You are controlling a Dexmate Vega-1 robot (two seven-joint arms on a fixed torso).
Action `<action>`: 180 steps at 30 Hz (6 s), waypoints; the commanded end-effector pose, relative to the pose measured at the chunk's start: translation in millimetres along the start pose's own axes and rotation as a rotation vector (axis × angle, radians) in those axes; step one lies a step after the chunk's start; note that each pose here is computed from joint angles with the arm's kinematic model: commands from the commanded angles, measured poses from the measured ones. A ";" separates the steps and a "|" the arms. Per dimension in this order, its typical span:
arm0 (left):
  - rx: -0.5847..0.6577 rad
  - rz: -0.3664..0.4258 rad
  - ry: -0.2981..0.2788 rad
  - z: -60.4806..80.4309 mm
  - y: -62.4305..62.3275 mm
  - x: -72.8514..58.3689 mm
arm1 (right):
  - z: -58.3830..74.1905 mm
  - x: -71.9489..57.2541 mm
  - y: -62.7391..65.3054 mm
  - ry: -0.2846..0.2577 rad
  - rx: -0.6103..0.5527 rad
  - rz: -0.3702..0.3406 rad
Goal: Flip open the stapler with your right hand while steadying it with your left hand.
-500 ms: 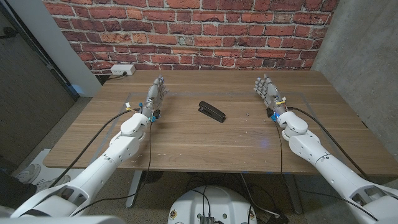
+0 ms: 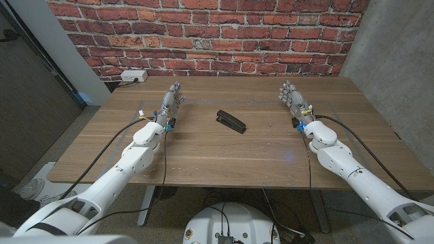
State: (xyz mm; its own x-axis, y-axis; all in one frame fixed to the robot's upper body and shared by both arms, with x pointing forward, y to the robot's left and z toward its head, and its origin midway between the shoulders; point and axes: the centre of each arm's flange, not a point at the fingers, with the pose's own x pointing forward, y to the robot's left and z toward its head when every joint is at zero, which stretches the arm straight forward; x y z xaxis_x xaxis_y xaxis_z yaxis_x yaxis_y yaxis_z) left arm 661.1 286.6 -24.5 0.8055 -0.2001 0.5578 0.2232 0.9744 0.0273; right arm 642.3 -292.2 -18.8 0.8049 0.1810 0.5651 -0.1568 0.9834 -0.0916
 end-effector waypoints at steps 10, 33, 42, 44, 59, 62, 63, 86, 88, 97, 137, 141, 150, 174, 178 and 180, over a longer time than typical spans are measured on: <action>-0.003 -0.013 0.008 -3.3 -4.5 8.5 | 21.3 4.2 8.5 0.044 -0.365 0.060; -0.004 -0.014 0.009 -2.7 -1.0 12.7 | 58.5 13.3 45.2 -0.001 -0.729 0.121; -0.001 -0.018 0.007 -2.0 0.1 15.0 | 71.2 16.2 60.4 -0.011 -0.851 0.147; -0.001 -0.016 0.006 -1.7 0.5 15.1 | 73.1 16.3 63.1 -0.014 -0.871 0.151; 0.001 -0.008 0.000 0.1 3.4 12.3 | 96.3 14.7 90.9 -0.036 -1.084 0.135; 0.002 -0.006 0.000 0.4 4.1 10.9 | 99.3 13.1 96.5 -0.037 -1.125 0.132; 0.002 -0.007 0.000 0.4 4.3 10.5 | 100.3 12.9 98.2 -0.038 -1.135 0.137; 0.000 0.001 0.004 -0.7 6.6 0.1 | 120.1 6.5 147.5 -0.066 -1.403 0.217; -0.001 -0.001 0.005 -0.6 6.7 -0.4 | 121.4 5.8 152.9 -0.070 -1.434 0.221; -0.002 -0.004 0.007 -0.9 6.8 -0.8 | 120.9 4.2 169.4 -0.079 -1.487 0.258; -0.007 -0.001 0.015 -5.8 11.4 5.9 | 93.4 25.0 231.6 0.060 -1.659 0.420; -0.006 0.000 0.015 -6.2 11.9 7.3 | 90.0 25.5 235.2 0.064 -1.664 0.440; -0.008 -0.002 0.020 -8.1 13.0 10.5 | 83.9 28.9 243.1 0.071 -1.688 0.480; -0.004 -0.007 0.023 -6.9 12.1 13.5 | 60.4 31.3 254.9 0.105 -1.767 0.533; -0.002 -0.007 0.022 -6.4 11.2 12.4 | 57.9 30.6 255.6 0.108 -1.778 0.534; -0.002 -0.006 0.022 -6.2 10.8 11.7 | 57.0 30.4 255.8 0.108 -1.785 0.532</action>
State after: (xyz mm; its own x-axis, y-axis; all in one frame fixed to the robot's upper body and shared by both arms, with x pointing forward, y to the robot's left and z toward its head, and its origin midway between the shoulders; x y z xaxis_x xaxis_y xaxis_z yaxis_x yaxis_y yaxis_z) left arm 678.6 296.0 -22.8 0.8152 -0.2071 0.5409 0.2307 0.9727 0.0248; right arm 590.7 -39.2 28.9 0.9123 0.3751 0.1644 0.2860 -0.2961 -0.9113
